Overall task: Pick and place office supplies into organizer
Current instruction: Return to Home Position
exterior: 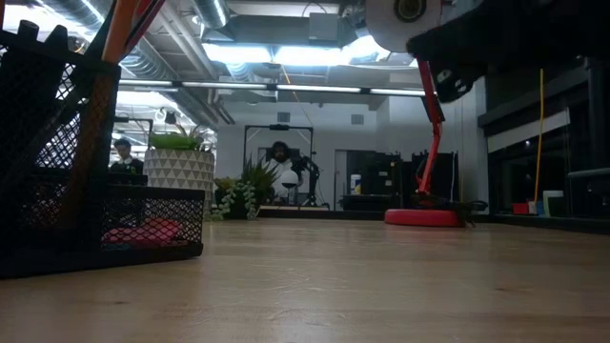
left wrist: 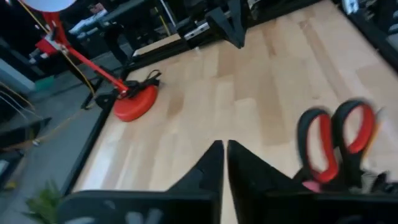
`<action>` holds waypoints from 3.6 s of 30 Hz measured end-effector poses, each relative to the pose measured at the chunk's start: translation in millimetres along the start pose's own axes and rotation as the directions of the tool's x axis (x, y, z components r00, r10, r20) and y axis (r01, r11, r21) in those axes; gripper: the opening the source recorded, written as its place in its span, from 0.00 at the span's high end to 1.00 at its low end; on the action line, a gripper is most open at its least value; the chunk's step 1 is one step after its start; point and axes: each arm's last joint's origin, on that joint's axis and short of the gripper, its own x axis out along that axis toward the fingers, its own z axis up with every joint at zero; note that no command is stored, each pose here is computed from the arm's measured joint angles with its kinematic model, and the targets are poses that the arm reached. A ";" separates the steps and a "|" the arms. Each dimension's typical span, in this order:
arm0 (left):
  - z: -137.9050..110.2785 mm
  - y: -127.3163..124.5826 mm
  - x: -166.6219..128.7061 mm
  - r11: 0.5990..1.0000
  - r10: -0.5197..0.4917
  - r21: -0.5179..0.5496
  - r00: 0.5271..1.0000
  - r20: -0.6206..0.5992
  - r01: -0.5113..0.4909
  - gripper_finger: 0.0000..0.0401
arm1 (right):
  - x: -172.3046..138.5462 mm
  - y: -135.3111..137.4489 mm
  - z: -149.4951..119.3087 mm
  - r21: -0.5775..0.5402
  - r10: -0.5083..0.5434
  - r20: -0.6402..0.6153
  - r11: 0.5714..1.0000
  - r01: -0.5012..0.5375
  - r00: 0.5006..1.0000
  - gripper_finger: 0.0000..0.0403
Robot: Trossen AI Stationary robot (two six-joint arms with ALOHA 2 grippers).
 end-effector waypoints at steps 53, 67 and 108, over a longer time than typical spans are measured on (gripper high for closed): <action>-167.0 103.7 14.3 0.976 -0.075 -0.122 0.801 0.594 0.183 1.00 | -76.3 -67.5 15.2 -0.031 0.036 0.139 0.999 -0.032 0.990 1.00; -177.8 118.4 24.1 0.978 0.022 -0.193 0.872 0.490 0.084 1.00 | -80.9 -68.5 3.6 -0.091 0.034 0.116 0.996 -0.024 0.993 1.00; -183.6 125.0 27.4 0.957 0.108 -0.289 0.902 0.419 0.020 0.99 | -99.6 -79.2 -42.2 0.074 -0.034 0.127 0.997 0.025 0.991 0.94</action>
